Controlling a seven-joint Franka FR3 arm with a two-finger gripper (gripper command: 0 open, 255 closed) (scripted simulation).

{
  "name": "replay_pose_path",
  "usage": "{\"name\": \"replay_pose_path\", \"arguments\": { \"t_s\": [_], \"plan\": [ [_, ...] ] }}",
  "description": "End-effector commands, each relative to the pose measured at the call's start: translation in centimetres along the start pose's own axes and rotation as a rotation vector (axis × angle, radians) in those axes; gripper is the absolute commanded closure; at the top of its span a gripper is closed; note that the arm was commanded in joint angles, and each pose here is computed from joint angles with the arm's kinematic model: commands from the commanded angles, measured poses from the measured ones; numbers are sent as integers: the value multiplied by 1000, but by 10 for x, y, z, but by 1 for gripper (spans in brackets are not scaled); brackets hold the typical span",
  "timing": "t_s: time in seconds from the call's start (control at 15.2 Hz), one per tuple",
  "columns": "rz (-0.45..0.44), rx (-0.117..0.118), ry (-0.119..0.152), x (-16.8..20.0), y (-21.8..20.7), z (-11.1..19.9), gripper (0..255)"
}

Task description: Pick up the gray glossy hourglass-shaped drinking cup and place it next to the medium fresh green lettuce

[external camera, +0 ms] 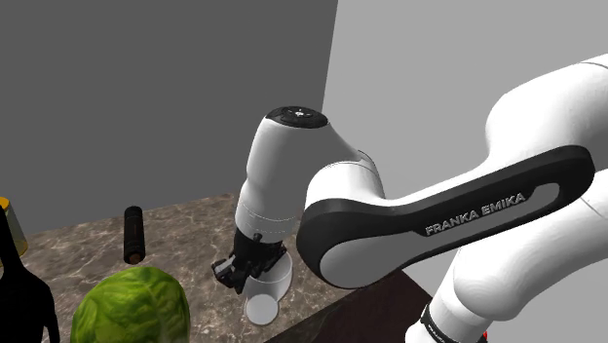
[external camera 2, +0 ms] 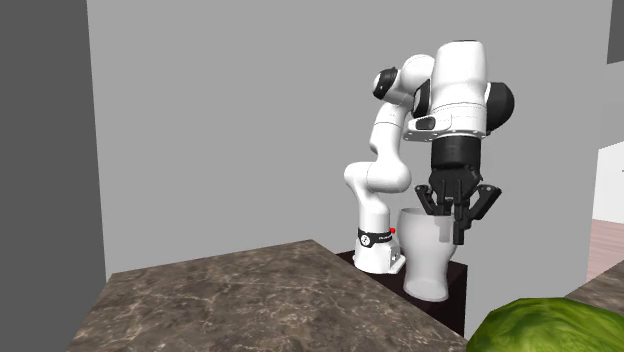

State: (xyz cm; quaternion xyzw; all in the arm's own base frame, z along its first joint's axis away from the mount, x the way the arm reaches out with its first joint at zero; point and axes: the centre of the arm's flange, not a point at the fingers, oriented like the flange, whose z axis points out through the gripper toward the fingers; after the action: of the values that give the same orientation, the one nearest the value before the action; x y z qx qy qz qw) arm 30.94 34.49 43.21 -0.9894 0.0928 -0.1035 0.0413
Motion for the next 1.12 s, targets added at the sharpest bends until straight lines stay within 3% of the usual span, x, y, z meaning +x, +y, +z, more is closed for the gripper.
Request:
{"name": "replay_pose_path", "arguments": {
  "t_s": [0.0, 0.53, 0.99, 1.06],
  "plan": [
    [0, 1, 1, -2, 1, 10, 255],
    [0, 1, 1, -10, 5, 52, 255],
    [0, 1, 1, -10, 5, 52, 255],
    [0, 1, 1, -10, 5, 52, 0]
  ]
}}
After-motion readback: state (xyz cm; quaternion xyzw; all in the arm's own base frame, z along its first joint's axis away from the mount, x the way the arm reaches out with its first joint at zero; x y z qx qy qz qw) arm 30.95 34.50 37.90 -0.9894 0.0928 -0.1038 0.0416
